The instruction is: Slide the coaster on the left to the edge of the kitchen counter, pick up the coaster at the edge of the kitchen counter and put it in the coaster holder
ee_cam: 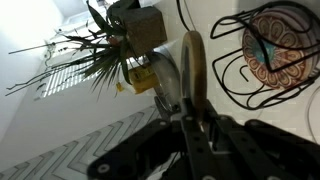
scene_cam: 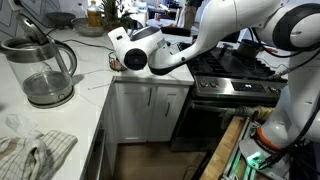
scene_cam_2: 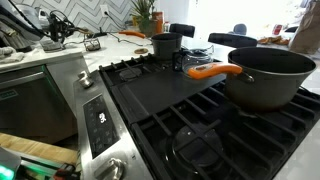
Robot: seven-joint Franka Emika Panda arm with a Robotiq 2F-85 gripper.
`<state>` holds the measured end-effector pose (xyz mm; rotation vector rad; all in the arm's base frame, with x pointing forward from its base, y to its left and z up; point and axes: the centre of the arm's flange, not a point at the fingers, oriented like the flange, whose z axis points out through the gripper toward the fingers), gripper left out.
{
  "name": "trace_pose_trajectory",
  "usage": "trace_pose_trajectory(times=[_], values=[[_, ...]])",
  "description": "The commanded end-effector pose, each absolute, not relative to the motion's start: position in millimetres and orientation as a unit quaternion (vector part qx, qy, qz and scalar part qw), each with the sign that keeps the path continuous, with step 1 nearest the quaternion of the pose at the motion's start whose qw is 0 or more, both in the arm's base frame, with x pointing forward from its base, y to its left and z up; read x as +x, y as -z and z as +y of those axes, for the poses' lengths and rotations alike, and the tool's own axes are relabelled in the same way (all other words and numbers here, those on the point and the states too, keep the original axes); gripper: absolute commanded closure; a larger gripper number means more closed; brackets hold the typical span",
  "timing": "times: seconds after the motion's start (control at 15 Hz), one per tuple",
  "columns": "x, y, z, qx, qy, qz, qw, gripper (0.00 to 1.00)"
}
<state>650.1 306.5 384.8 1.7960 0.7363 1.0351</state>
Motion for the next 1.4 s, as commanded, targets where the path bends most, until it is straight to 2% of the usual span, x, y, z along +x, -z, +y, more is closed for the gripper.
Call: trace_pose_trajectory(times=[0.0,0.87,0.93,1.0,1.2,1.33], values=[[668,-369,302,0.715,-0.426,0.338,0.440,0.97],[679,-341,284,0.724,-0.399,0.369,0.425,0.97],[679,-340,284,0.723,-0.399,0.370,0.425,0.76],[679,-340,284,0.722,-0.398,0.371,0.426,0.63],[679,-342,284,0.722,-0.397,0.373,0.428,0.43],[679,-345,284,0.720,-0.397,0.373,0.430,0.37]])
